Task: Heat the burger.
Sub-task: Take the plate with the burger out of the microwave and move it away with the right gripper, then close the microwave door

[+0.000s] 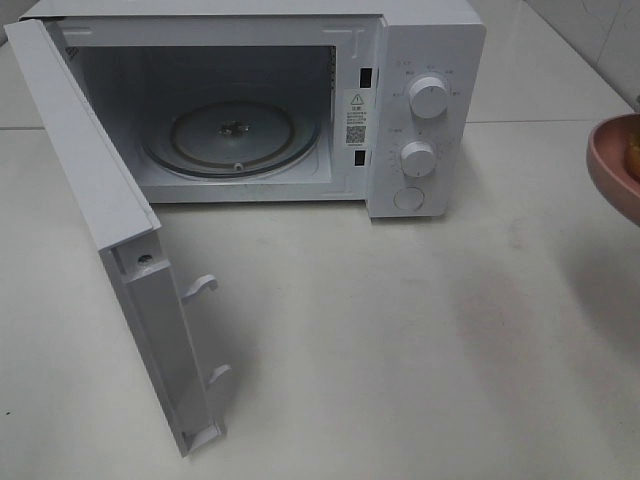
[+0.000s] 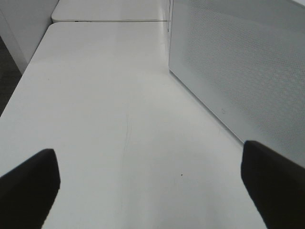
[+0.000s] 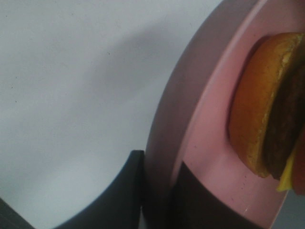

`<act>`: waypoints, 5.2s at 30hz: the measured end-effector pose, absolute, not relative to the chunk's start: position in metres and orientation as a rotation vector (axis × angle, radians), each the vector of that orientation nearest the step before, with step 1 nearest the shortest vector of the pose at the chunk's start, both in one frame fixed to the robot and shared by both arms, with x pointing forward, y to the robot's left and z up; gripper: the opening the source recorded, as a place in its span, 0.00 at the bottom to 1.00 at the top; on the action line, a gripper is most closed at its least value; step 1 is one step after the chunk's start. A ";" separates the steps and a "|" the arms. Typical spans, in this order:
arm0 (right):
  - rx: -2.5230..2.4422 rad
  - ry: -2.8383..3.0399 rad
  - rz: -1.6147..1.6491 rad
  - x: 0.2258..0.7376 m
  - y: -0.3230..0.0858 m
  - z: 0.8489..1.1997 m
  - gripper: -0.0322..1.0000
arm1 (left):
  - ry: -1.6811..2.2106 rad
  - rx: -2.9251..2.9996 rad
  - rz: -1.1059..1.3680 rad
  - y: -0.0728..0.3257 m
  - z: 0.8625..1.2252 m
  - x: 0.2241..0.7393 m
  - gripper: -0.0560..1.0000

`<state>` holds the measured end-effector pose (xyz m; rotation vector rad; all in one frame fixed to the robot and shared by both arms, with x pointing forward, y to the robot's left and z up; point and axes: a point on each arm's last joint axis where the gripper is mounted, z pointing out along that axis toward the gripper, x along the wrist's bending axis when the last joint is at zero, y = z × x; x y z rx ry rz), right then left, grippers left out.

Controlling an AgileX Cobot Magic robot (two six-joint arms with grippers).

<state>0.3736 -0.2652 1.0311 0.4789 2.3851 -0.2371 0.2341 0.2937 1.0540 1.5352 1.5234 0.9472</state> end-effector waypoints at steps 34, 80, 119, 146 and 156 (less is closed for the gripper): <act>1.204 2.131 -0.420 0.388 -0.264 1.013 0.14 | 1.523 1.535 0.947 0.294 1.054 0.234 0.97; 1.611 1.823 -0.557 0.433 -0.229 0.939 0.14 | 1.523 1.535 0.947 0.294 1.054 0.234 0.97; 1.547 1.887 -0.549 0.454 -0.215 0.863 0.17 | 1.523 1.535 0.947 0.294 1.054 0.234 0.97; 1.548 2.086 -0.361 0.443 -0.209 0.916 0.49 | 1.523 1.535 0.947 0.294 1.054 0.234 0.97; 1.498 2.194 -0.131 0.433 -0.208 0.956 0.53 | 1.523 1.535 0.947 0.294 1.054 0.234 0.97</act>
